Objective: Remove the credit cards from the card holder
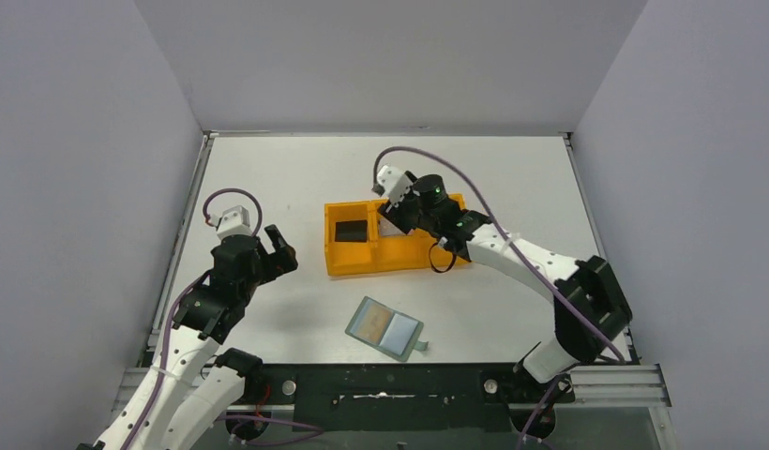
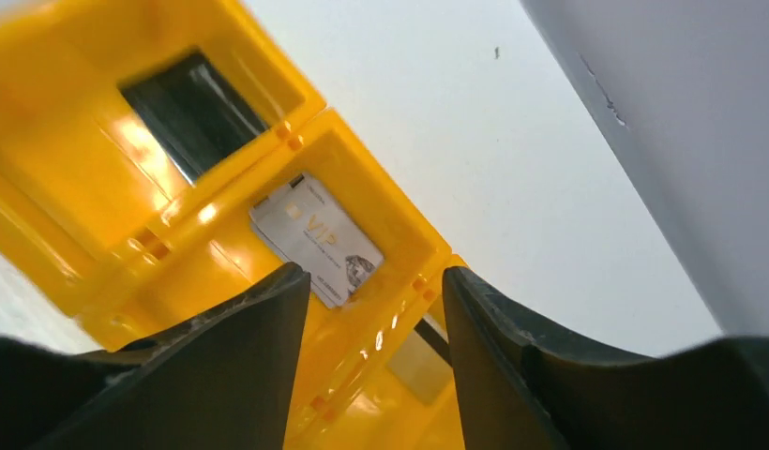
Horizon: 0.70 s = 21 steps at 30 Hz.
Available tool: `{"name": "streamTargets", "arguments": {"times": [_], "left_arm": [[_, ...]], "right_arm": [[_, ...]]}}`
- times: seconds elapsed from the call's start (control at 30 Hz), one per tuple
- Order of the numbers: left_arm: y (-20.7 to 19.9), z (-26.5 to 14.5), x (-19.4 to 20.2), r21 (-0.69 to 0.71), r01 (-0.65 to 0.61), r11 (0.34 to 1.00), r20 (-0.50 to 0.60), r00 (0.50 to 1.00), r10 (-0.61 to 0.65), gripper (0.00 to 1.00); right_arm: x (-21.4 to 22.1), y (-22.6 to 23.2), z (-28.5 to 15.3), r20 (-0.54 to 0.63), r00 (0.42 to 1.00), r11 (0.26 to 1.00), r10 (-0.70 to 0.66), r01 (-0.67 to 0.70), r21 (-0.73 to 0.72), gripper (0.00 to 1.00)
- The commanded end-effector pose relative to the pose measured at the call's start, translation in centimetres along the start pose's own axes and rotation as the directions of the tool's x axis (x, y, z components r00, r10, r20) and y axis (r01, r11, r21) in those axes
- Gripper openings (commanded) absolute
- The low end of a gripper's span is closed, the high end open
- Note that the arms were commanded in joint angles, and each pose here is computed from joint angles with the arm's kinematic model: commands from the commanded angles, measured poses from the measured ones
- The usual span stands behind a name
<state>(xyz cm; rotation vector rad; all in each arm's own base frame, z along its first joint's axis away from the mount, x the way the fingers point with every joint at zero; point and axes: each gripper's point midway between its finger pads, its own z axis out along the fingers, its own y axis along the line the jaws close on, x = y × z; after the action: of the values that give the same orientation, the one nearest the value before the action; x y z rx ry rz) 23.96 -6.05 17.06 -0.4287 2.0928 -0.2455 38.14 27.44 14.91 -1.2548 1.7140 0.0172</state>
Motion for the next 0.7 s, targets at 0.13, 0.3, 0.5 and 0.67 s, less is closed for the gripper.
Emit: {"name": "streamTargets", "arguments": {"times": [0.13,0.3,0.5,0.67], "left_arm": [[-0.8,-0.1,-1.3,0.034,0.013,0.999,0.041,0.999,-0.014,0.91],[-0.8,-0.1,-1.3,0.031,0.012,0.999,0.038,0.999,-0.013,0.91],[-0.6,-0.1,-1.3,0.025,0.018,1.0,0.041,0.999,-0.019,0.91],[-0.6,-0.1,-1.2,0.021,0.019,1.0,0.038,0.999,-0.02,0.91]], "right_arm": [[-2.0,4.2,-6.6,0.007,0.436,0.435,0.9,-0.9,0.039,0.55],[1.0,10.8,-8.1,-0.003,0.262,0.257,0.965,-0.947,0.193,0.57],[1.4,17.1,-9.3,0.006,0.229,0.218,0.973,-0.933,0.287,0.53],[1.4,20.4,-8.4,-0.039,0.266,0.261,0.963,-0.892,0.37,0.51]]}}
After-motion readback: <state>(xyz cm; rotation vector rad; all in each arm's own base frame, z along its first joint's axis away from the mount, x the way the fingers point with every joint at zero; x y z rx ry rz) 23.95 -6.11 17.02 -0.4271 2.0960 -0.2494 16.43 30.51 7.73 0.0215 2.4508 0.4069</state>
